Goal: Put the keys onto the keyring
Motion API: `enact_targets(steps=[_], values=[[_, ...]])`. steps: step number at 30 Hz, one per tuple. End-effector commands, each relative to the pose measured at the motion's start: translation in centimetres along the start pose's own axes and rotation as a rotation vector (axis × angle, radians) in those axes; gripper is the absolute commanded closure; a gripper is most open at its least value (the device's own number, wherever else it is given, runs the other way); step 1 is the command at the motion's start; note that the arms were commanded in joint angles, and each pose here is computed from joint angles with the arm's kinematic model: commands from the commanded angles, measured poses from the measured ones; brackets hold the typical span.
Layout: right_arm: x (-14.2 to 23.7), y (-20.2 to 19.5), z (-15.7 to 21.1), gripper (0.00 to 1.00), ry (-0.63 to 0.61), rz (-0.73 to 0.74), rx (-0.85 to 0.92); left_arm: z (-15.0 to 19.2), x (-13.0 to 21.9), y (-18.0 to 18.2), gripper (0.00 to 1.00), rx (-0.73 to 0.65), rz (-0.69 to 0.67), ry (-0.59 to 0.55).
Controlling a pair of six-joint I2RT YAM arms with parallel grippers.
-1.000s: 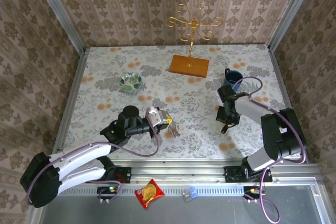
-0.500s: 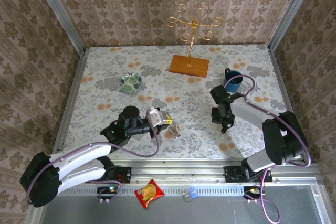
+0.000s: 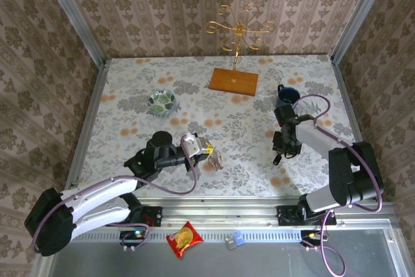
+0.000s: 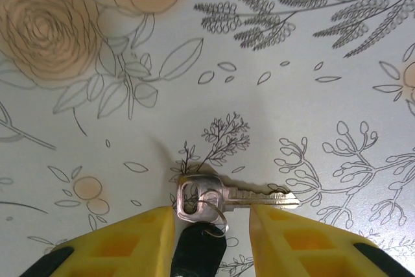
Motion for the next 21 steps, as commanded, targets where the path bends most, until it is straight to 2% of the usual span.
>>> enact_targets(steps=[1, 9, 21], values=[[-0.44, -0.31, 0.89, 0.62, 0.03, 0.0, 0.024, -2.13, -0.13, 0.16, 1.0, -0.043, 0.004, -0.063], [-0.8, -0.15, 1.26, 0.64, 0.047, -0.018, 0.022, -2.12, -0.4, 0.12, 1.0, -0.046, 0.005, -0.061], [-1.16, 0.25, 1.32, 0.77, 0.056, -0.044, 0.029, -2.19, -0.4, 0.07, 1.0, -0.048, 0.006, -0.06]])
Point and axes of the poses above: each hand's point on the last joint's axis, 136 mm out from that joint toward the fingers, its own x axis back along the fingers, its own y axis along the line the jaws close on, z = x × y, the point moved 4 cm from there along x, back along the fingers, and after that the axes turned 2 degrees about -x, right-handed, at the moved point
